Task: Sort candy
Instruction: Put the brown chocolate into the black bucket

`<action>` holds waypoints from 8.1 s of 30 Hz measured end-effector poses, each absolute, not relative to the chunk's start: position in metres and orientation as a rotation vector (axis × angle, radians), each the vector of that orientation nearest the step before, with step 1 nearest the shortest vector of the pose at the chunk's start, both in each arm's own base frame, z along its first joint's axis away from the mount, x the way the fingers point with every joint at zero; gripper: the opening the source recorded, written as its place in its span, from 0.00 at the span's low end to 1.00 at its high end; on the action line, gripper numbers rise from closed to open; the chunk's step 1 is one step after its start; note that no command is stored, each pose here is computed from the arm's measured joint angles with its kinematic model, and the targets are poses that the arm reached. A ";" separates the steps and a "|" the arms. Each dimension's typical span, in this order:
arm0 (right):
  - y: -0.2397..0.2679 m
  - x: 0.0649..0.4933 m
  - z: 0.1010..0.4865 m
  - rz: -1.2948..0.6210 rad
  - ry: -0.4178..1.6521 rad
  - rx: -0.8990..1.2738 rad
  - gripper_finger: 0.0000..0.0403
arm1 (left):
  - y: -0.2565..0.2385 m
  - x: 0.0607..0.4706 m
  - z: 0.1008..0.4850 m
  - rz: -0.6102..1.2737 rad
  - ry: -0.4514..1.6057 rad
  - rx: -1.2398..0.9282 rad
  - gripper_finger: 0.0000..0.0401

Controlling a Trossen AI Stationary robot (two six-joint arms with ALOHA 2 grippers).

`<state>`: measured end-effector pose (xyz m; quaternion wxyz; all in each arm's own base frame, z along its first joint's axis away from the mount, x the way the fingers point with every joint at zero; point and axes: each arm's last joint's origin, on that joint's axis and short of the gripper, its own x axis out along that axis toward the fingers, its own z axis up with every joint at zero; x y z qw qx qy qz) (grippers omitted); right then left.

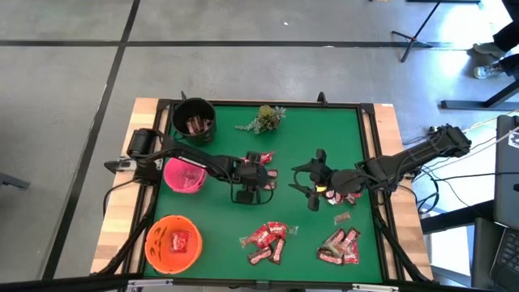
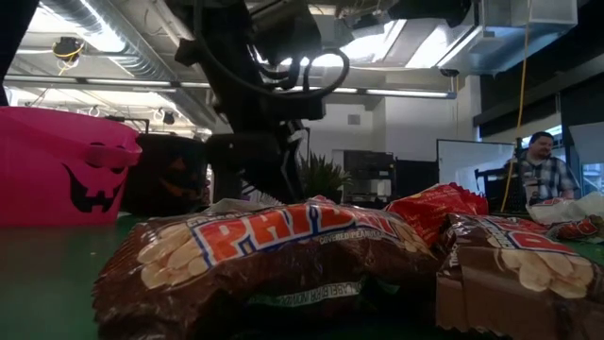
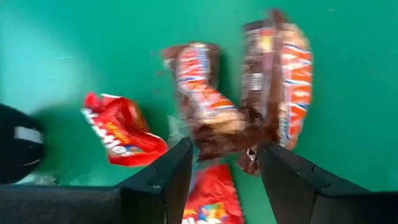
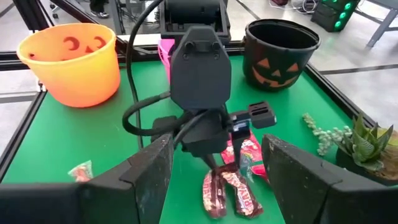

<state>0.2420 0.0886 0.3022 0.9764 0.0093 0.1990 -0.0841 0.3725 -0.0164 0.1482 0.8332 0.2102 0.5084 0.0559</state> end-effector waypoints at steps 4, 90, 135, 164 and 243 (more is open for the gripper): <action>0.089 0.242 0.302 -0.170 0.403 0.022 0.60 | -0.016 0.373 0.145 0.128 1.085 0.494 0.41; 0.086 0.241 0.296 -0.233 0.446 0.000 0.60 | 0.057 0.306 0.152 0.248 1.583 0.301 0.55; 0.089 0.247 0.288 -0.227 0.476 0.009 0.60 | 0.007 0.299 0.294 0.127 1.120 0.385 0.01; 0.092 0.253 0.278 -0.236 0.511 -0.009 0.60 | 0.019 0.339 0.141 -0.001 1.602 0.408 0.53; 0.091 0.273 0.262 -0.353 0.487 -0.040 0.60 | -0.049 0.234 0.369 0.142 0.730 0.237 0.58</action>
